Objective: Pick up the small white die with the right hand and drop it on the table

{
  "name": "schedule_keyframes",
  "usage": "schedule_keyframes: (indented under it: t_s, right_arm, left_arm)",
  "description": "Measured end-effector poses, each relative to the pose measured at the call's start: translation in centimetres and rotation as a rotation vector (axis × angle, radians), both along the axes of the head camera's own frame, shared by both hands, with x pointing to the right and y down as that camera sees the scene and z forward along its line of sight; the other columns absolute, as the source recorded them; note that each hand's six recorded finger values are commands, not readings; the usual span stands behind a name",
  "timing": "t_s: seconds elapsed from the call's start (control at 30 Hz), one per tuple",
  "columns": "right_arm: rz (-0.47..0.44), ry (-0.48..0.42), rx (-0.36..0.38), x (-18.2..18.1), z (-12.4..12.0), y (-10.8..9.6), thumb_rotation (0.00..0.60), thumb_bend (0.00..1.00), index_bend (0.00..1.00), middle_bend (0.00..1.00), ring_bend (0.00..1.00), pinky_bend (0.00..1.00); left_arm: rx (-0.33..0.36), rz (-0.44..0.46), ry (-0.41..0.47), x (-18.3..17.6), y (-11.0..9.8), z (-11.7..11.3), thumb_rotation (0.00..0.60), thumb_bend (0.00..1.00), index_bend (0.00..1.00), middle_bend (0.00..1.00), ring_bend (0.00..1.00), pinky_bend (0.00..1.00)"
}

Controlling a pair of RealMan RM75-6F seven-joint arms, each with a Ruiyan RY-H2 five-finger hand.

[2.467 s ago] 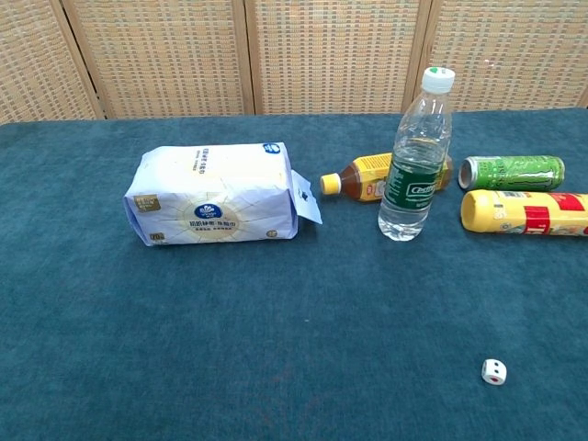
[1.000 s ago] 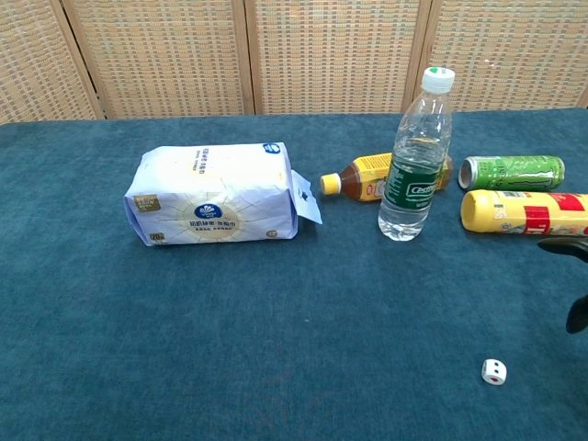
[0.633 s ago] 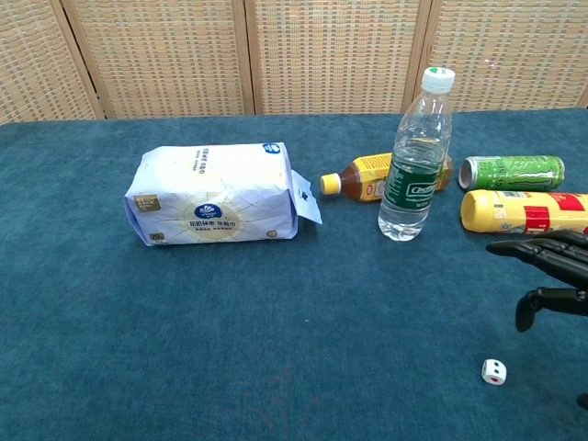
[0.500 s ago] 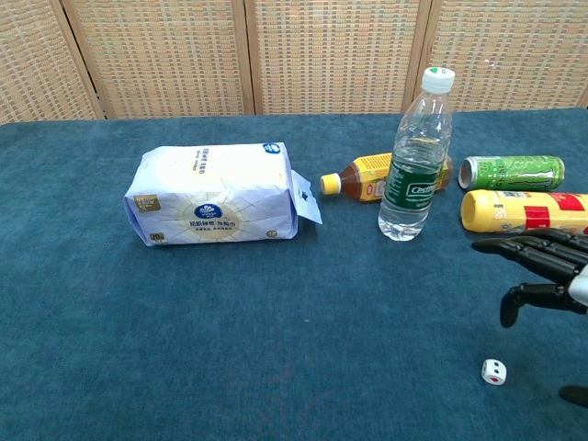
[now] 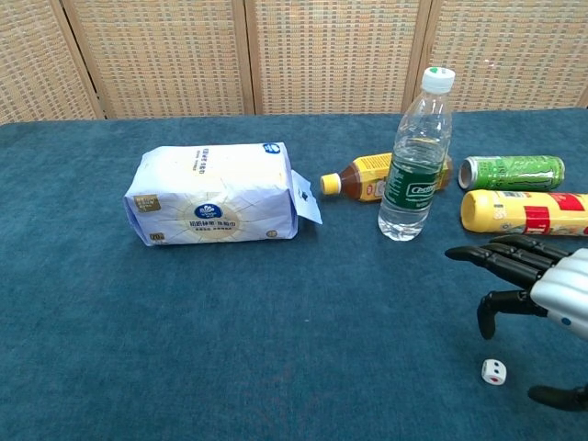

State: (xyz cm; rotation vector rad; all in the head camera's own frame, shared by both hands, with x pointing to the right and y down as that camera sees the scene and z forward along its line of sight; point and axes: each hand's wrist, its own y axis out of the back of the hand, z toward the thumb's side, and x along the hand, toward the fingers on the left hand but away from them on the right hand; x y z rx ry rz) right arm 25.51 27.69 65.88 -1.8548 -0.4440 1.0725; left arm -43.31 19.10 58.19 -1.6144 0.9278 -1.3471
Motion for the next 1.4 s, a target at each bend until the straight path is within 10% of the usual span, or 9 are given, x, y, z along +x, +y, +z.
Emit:
schedule_keyframes:
  t_s: [1.4]
  right_arm:
    - [-0.014, 0.014, -0.043, -1.2, 2.1, -0.8, 0.600, 0.26, 0.45, 0.00, 0.00, 0.00]
  left_arm:
    - [-0.006, -0.005, -0.004, 0.0, -0.1, 0.1, 0.600, 0.03, 0.00, 0.00, 0.00, 0.00]
